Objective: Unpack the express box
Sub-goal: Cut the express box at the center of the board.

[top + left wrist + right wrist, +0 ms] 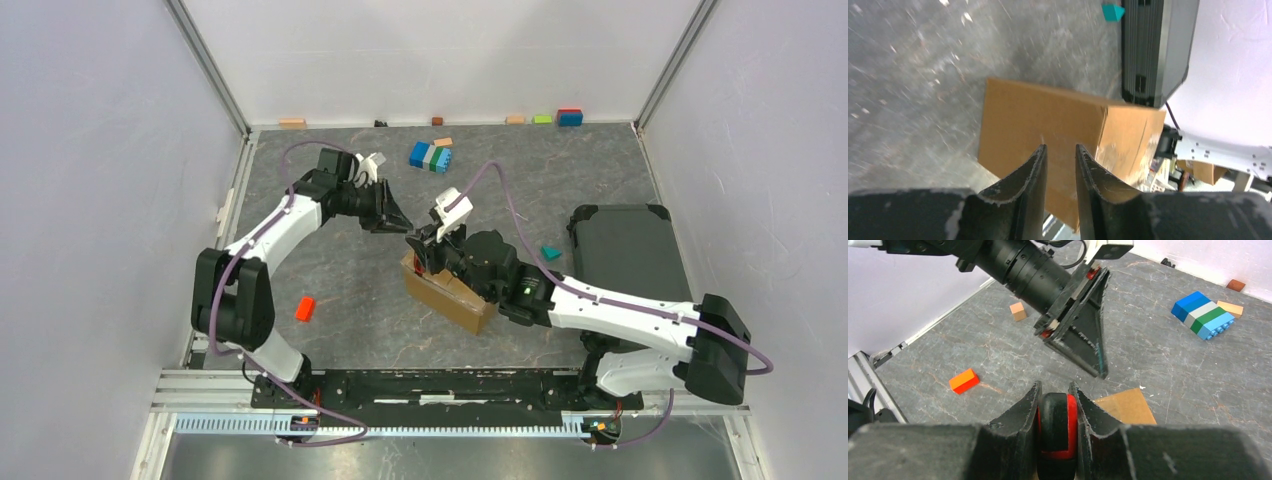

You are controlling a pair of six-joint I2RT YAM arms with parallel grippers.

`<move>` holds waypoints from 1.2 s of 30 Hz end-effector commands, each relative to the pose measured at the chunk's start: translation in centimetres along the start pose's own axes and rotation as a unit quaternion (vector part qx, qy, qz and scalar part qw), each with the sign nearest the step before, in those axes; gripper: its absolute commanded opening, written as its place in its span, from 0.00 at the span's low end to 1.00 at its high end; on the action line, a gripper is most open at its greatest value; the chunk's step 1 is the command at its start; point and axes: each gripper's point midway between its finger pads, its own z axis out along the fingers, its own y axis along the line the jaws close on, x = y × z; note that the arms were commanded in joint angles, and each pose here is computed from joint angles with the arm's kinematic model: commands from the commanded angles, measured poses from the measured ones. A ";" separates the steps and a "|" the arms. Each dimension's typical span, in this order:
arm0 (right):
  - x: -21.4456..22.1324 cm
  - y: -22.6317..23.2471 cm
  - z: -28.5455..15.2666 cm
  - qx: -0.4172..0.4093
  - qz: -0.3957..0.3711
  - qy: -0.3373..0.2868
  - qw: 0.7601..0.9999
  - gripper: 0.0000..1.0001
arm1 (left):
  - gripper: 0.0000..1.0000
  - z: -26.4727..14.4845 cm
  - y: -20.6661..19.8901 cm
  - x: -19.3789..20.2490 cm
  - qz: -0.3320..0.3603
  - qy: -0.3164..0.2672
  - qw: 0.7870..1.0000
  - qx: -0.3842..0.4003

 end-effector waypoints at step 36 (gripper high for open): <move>-2.1 -1.0 5.1 0.040 0.002 -0.005 0.999 0.00 | 0.47 -0.6 2.7 -0.6 -0.055 -0.110 0.991 -0.059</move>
